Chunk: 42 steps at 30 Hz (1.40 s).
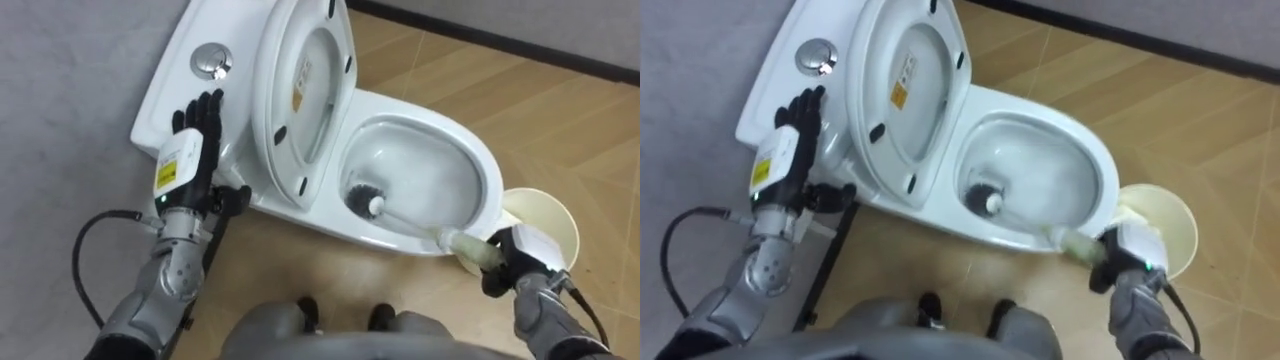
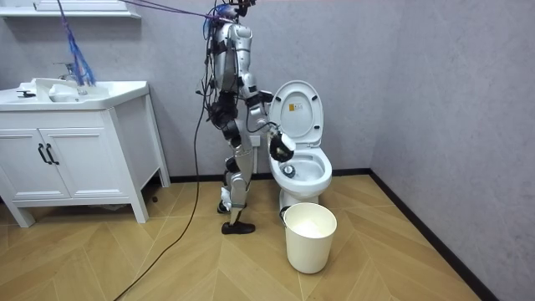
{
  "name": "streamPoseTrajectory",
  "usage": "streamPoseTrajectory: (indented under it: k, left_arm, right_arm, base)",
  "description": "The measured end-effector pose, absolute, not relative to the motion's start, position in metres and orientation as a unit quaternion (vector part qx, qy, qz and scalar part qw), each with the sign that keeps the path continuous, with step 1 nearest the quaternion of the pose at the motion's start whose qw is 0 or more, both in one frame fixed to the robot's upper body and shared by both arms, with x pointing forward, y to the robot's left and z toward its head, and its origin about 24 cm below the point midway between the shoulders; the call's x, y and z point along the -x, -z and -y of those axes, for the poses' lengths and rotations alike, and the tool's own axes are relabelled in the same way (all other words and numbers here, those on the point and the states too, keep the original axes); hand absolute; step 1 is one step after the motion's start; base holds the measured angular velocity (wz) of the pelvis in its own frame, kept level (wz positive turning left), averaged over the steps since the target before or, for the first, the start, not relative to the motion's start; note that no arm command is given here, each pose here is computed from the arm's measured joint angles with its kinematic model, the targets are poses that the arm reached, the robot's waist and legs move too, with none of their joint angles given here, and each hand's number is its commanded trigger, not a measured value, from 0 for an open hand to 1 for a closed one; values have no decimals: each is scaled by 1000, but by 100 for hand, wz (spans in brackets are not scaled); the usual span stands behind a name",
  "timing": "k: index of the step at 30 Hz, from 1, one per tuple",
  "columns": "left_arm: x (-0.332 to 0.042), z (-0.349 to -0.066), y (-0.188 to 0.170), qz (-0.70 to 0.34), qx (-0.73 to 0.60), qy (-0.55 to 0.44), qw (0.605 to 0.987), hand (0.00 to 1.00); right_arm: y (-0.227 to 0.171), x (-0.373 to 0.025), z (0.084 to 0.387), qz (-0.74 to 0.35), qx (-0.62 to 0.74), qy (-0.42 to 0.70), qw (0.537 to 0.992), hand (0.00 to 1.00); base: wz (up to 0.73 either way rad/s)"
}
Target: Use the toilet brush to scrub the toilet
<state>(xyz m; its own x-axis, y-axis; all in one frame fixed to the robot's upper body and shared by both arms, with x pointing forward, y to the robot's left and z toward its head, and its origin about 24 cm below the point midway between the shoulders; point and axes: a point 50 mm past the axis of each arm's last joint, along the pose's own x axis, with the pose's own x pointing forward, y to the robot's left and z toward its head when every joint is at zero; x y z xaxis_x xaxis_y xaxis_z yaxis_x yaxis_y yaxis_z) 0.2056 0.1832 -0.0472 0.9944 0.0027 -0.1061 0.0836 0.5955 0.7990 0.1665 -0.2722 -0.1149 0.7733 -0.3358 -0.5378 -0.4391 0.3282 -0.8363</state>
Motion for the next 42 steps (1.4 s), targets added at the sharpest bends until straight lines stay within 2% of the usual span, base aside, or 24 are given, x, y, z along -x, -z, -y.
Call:
streamPoseTrajectory:
  k: [5, 12, 24, 37, 42]
  left_arm:
    - [-221, -181, 37, -14, -462, 22, 887, 0]
    - [-239, -169, 26, 33, -470, 16, 882, 0]
    - [-252, -159, 5, 97, -476, -24, 874, 0]
    - [-259, -152, -11, 126, -478, -41, 868, 0]
    - [-258, -151, -11, 124, -480, -46, 867, 0]
  right_arm:
    - [96, -203, 274, -286, 621, -25, 730, 100]
    - [80, -230, 274, -256, 667, -15, 700, 100]
    - [58, -251, 281, -214, 715, 35, 665, 100]
    - [48, -260, 285, -212, 686, 90, 691, 100]
    - [41, -270, 272, -186, 671, 107, 710, 100]
  base:
    - [-4]
    - [7]
    - [2]
    - [3]
    - [-7]
